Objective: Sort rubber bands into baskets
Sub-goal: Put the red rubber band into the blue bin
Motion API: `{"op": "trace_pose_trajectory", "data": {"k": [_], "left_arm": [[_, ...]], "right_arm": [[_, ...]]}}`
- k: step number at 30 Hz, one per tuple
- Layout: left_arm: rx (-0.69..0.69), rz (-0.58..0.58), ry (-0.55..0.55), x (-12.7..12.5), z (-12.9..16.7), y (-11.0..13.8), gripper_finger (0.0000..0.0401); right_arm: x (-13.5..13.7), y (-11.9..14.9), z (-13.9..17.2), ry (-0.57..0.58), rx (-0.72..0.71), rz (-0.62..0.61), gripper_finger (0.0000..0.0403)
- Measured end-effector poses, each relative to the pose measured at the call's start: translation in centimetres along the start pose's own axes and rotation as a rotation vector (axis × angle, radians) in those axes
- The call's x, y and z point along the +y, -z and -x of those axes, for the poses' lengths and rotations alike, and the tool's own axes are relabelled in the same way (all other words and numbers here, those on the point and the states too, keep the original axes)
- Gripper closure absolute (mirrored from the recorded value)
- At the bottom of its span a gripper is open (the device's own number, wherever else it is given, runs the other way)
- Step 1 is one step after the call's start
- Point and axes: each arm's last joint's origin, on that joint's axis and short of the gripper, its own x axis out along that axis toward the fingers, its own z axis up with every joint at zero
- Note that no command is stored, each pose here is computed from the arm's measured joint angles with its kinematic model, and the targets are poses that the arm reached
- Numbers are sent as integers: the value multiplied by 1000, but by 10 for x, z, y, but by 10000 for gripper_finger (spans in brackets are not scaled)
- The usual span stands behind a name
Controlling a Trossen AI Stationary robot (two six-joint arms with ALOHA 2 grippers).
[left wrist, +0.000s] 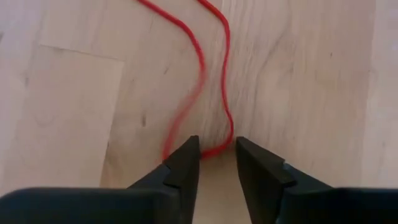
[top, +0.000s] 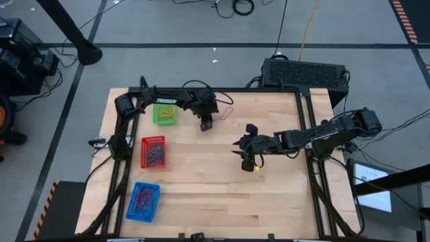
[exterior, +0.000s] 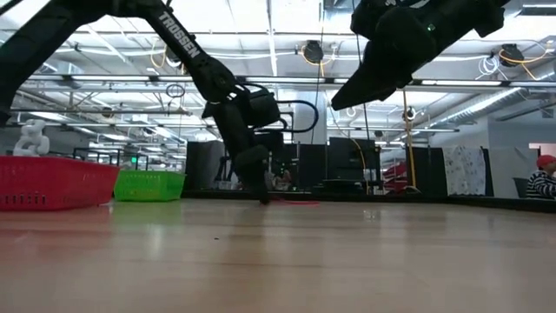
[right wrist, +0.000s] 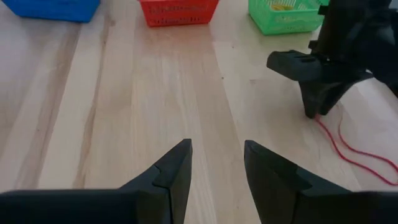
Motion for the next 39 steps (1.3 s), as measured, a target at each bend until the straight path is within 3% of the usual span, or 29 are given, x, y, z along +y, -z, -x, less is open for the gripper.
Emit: {"op": "trace_pose_trajectory", "data": {"k": [3,7,10,14,17,27,39], "left_arm": [[10,3,8,0,-11,2,319],[11,-1,-20,-1,-12,1,387],[-11,12,-11,-3,-1,-2,396],[-11,19,36,-14,30,-2,398],[-100,-8,61,-23,69,-13,399],[-68,17,124,-72,168,7,400],[-107,35,179,-167,251,44,401]], "right_arm": [[1,0,0,-21,1,1,264],[2,0,0,-55,2,6,264],[2,0,0,-55,2,18,264],[2,0,0,-54,2,21,264],[2,0,0,-54,0,25,264],[2,-2,0,-57,-20,12,264],[5,-6,1,-139,-53,-28,264]]}}
